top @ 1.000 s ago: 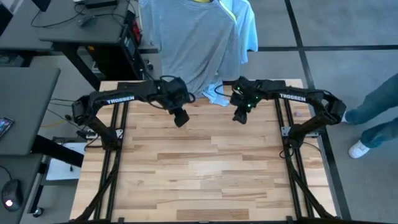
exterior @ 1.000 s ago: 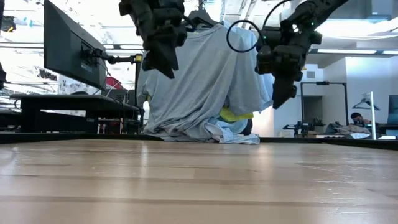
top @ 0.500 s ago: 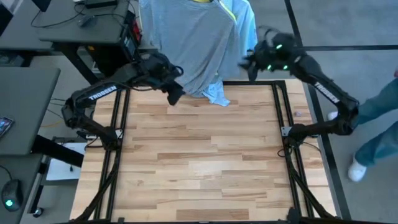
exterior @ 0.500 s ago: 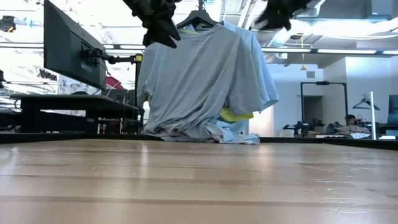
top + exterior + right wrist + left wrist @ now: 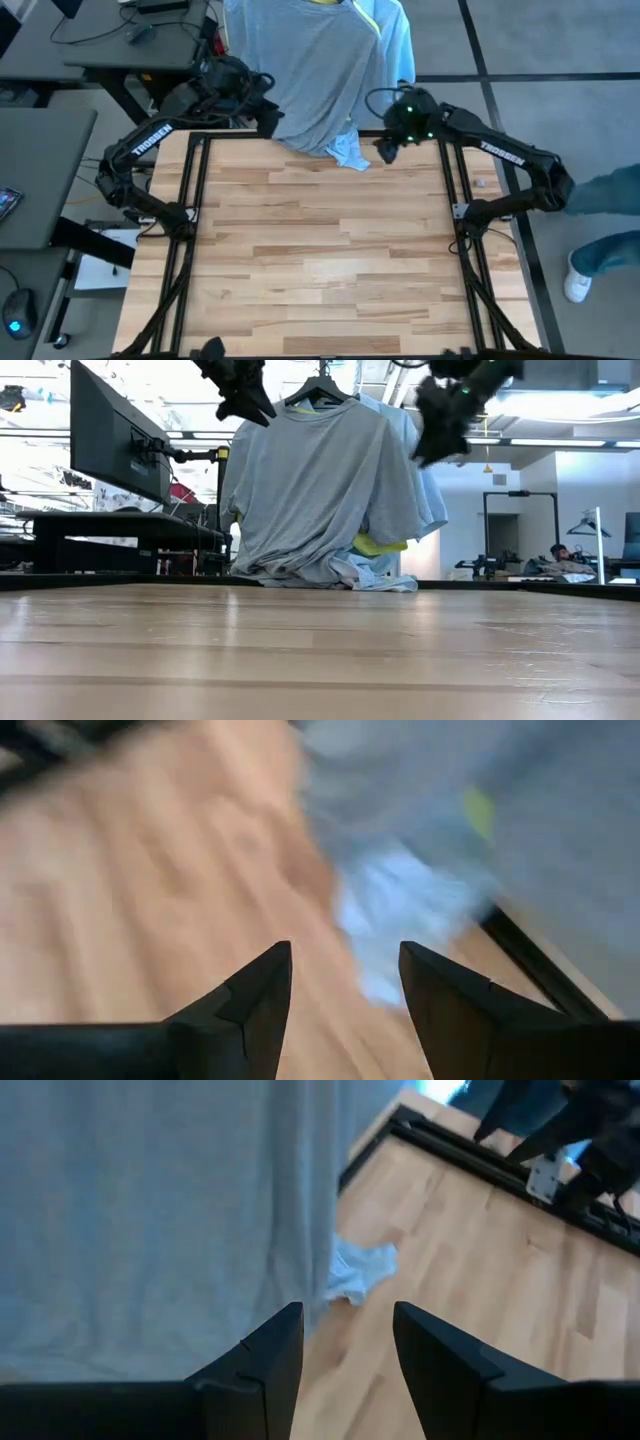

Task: Hang clothes
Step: Unhang the gray shirt from the clothes rack

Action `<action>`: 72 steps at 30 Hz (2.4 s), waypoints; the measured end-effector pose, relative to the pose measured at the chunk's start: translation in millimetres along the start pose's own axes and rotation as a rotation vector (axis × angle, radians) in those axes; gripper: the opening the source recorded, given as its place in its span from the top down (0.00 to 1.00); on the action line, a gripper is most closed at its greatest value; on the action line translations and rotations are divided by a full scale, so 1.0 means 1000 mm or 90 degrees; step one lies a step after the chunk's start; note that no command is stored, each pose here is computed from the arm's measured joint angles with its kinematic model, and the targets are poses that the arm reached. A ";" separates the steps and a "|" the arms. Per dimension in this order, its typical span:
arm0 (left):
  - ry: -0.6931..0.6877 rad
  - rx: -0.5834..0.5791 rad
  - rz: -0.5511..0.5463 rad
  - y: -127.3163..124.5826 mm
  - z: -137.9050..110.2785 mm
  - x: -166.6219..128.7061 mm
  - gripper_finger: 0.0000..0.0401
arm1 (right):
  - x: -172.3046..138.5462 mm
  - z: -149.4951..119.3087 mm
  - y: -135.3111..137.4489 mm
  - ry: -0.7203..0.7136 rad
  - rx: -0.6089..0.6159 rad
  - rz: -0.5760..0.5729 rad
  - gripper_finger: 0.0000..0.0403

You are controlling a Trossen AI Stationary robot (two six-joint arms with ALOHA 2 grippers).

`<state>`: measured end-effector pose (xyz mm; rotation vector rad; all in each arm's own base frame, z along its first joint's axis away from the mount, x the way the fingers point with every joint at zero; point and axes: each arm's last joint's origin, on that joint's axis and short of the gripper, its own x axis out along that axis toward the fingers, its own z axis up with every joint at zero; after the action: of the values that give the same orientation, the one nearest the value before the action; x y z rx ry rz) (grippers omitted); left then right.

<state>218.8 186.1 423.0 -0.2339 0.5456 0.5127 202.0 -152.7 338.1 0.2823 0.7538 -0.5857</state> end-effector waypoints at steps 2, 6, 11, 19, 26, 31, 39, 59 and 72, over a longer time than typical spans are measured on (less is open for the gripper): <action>-0.020 0.010 0.004 0.000 0.005 -0.009 0.65 | -0.023 -0.002 -0.010 -0.012 -0.002 -0.058 0.59; -0.054 0.015 0.010 -0.001 0.012 -0.023 0.65 | -0.079 0.019 -0.025 -0.182 0.020 -0.122 0.61; -0.077 0.001 0.014 -0.001 0.015 -0.029 0.65 | -0.107 0.052 -0.014 -0.329 -0.034 -0.083 0.61; -0.067 -0.003 0.014 -0.001 0.014 -0.028 0.65 | -0.027 0.027 0.018 -0.068 -0.109 -0.007 0.61; -0.065 0.029 0.007 -0.001 0.013 -0.030 0.65 | -0.032 0.013 -0.015 0.004 -0.046 -0.179 0.61; -0.064 0.063 0.003 -0.001 0.013 -0.029 0.65 | -0.044 0.057 -0.048 -0.204 -0.021 -0.181 0.61; -0.048 0.063 0.002 -0.001 0.011 -0.028 0.65 | -0.003 0.125 -0.084 -0.311 -0.098 -0.147 0.61; -0.023 0.050 0.001 -0.001 0.007 -0.028 0.65 | 0.012 0.161 -0.101 -0.372 -0.190 -0.202 0.61; -0.017 0.058 0.001 -0.001 0.006 -0.028 0.65 | 0.021 0.165 -0.076 -0.378 -0.190 -0.154 0.61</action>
<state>201.2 176.2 443.3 -0.1392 0.5412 0.4901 261.5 -295.0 436.7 -0.2595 0.2894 -0.7283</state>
